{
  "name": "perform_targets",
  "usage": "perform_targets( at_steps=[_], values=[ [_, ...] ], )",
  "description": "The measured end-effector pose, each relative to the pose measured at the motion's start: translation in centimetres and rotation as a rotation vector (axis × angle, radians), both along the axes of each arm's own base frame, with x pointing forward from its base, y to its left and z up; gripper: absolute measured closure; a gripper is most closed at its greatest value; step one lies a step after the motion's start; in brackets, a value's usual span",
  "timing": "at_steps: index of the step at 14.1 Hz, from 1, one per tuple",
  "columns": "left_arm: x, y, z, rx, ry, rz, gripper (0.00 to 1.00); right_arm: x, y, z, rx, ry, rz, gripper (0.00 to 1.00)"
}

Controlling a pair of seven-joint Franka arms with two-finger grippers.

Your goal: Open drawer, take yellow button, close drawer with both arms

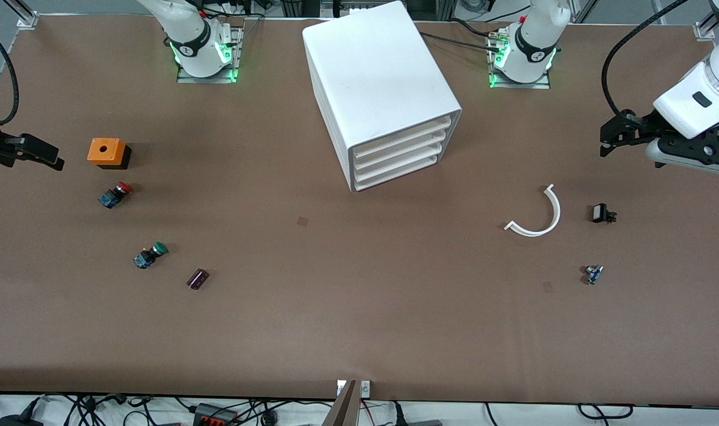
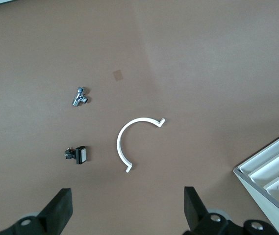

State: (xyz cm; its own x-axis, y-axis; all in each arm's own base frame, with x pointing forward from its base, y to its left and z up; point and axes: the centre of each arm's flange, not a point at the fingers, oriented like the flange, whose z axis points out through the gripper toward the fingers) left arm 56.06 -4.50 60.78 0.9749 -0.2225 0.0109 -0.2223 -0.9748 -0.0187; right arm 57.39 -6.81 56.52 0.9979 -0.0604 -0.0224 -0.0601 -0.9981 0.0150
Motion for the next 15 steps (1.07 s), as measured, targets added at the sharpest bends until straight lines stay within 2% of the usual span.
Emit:
perform_targets(
  at_steps=[11, 13, 15],
  values=[
    [-0.1, 0.0, -0.1, 0.0, 0.008, -0.001, 0.0, 0.0, 0.4, 0.0, 0.0, 0.0, 0.006, 0.0],
    [-0.8, -0.2, -0.7, 0.005, 0.073, -0.003, 0.0, 0.1, 0.6, -0.1, 0.001, 0.001, 0.01, 0.0],
    [-2.2, -1.2, -1.7, 0.003, 0.197, -0.021, 0.0, 0.1, 0.8, -0.1, 0.001, 0.002, 0.014, 0.0]
  ],
)
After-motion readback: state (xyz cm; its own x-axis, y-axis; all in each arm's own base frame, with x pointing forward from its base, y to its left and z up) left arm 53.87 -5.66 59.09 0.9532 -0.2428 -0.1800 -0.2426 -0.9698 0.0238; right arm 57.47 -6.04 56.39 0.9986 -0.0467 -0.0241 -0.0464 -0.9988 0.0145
